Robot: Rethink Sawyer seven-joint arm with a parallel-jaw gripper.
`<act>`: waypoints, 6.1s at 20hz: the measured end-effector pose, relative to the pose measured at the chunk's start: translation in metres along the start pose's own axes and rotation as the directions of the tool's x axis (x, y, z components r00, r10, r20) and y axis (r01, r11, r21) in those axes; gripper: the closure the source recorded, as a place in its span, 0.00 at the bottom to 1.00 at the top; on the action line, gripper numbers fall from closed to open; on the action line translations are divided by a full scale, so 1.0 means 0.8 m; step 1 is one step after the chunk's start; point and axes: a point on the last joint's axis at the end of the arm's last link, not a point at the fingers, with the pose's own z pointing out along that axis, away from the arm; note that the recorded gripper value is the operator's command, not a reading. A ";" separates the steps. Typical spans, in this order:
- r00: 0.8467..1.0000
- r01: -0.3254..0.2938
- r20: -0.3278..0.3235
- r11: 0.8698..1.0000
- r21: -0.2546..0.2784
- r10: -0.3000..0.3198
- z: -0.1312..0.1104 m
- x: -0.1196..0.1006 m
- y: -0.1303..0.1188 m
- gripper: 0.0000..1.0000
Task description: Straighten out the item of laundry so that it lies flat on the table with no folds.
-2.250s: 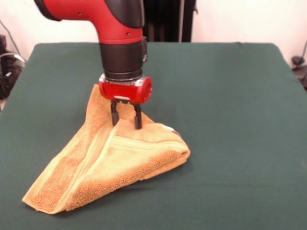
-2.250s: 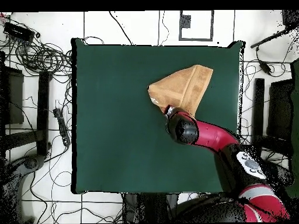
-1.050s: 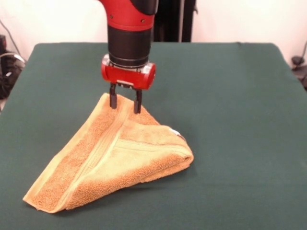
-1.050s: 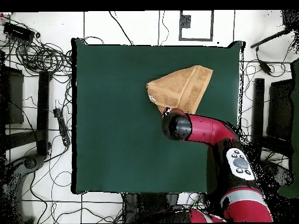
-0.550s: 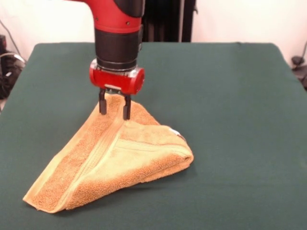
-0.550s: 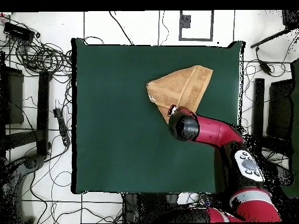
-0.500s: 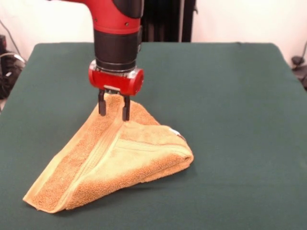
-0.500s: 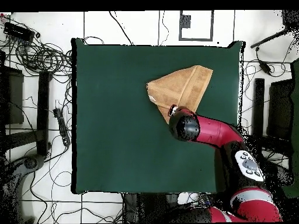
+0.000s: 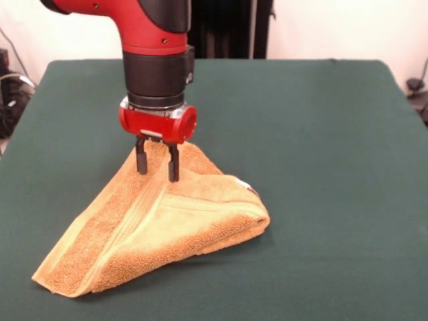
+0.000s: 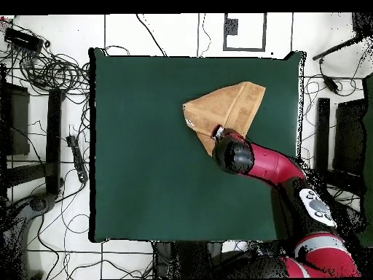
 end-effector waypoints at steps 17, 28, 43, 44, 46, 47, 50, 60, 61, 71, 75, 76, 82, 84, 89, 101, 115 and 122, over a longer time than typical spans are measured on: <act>0.996 -0.083 -0.023 0.992 -0.098 0.082 -0.022 -0.007 0.055 0.00; 0.997 -0.024 -0.072 0.996 -0.082 0.018 0.018 0.042 0.093 0.00; 0.992 0.117 -0.067 0.987 0.107 -0.110 0.029 0.045 0.129 0.00; 0.991 0.118 -0.070 0.987 0.113 -0.110 0.029 0.044 0.130 0.00; 0.990 0.121 -0.083 0.983 0.136 -0.111 0.029 0.042 0.133 0.00; 0.990 0.123 -0.089 0.981 0.147 -0.111 0.029 0.041 0.134 0.00; 0.987 0.139 -0.112 0.969 0.202 -0.118 0.030 0.039 0.143 0.00; 0.983 0.126 -0.174 0.912 0.391 -0.061 0.032 0.039 0.162 0.00; 0.984 0.117 -0.173 0.908 0.403 -0.050 0.032 0.038 0.163 0.00; 0.990 -0.001 -0.130 0.921 0.391 0.057 0.040 0.020 0.152 0.00; 0.984 -0.075 -0.125 0.938 0.340 0.124 0.041 0.002 0.132 0.00; 0.983 -0.089 -0.123 0.939 0.332 0.136 0.041 -0.002 0.127 0.00; 0.975 -0.156 -0.108 0.942 0.296 0.195 0.046 -0.027 0.100 1.00; 0.975 -0.158 -0.106 0.943 0.292 0.196 0.046 -0.028 0.100 1.00; 0.974 -0.163 -0.105 0.944 0.286 0.200 0.046 -0.031 0.100 1.00; 0.980 -0.141 -0.098 0.954 0.263 0.172 0.044 -0.027 0.098 1.00; 0.997 -0.041 -0.053 0.970 0.239 0.055 0.039 -0.012 0.098 1.00; 0.997 -0.034 -0.065 0.971 0.237 0.051 0.037 -0.009 0.101 1.00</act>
